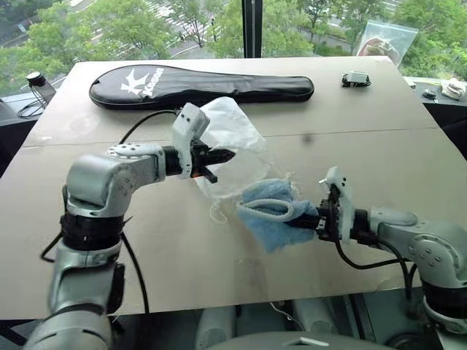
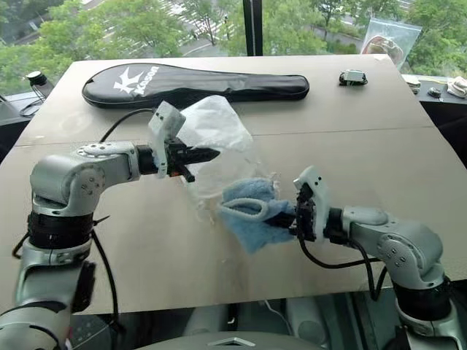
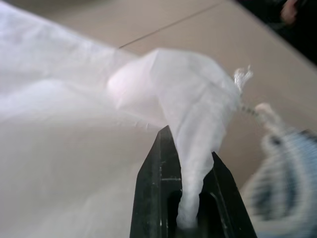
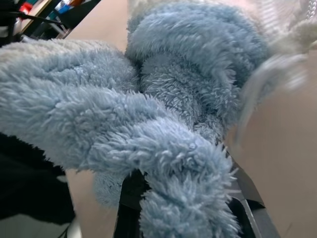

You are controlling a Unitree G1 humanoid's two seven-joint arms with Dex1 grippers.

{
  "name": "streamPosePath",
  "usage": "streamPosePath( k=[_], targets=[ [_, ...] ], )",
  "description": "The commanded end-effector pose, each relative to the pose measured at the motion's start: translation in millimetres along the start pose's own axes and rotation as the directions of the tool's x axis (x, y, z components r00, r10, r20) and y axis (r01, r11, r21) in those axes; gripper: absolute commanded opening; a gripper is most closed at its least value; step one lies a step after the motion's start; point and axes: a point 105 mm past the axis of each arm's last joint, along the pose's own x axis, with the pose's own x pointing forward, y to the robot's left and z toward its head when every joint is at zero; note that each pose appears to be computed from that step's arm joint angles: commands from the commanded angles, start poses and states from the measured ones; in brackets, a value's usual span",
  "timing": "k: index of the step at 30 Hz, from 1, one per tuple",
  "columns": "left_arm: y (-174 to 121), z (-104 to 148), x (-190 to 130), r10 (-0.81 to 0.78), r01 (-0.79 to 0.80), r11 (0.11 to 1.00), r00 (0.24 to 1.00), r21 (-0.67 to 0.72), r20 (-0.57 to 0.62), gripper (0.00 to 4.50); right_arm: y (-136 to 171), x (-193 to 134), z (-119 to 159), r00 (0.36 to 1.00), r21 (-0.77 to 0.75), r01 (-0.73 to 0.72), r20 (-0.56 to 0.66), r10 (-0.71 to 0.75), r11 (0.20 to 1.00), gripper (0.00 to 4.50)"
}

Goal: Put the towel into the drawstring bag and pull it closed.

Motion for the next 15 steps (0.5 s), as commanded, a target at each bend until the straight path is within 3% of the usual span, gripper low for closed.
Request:
streamPosePath(
  k=[1, 2, 5, 8, 15],
  targets=[
    [2, 6, 4, -0.003, 0.000, 0.975, 1.000, 0.221, 0.013, 0.00, 9, 0, 7, 0.999, -0.044, -0.029, 0.023, 0.030, 0.999, 0.11],
    [3, 6, 5, -0.003, 0.000, 0.972, 1.000, 0.235, 0.014, 0.00, 9, 2, 7, 0.999, -0.041, -0.025, 0.028, 0.026, 0.999, 0.11],
    [5, 5, 5, -0.003, -0.003, 0.958, 1.000, 0.285, 0.022, 0.80, 7, 7, 11, 0.999, -0.037, -0.013, 0.049, 0.015, 0.999, 0.11],
    [10, 6, -1, 0.032, -0.045, 0.934, 0.999, 0.354, 0.043, 2.13, 4, 13, 14, 0.997, -0.028, -0.003, 0.071, 0.005, 1.000, 0.11],
    [15, -10, -20, 0.077, -0.091, 0.890, 0.996, 0.446, 0.049, 2.14, 0, 17, 13, 0.997, -0.020, 0.008, 0.081, -0.007, 1.000, 0.11]
  ],
)
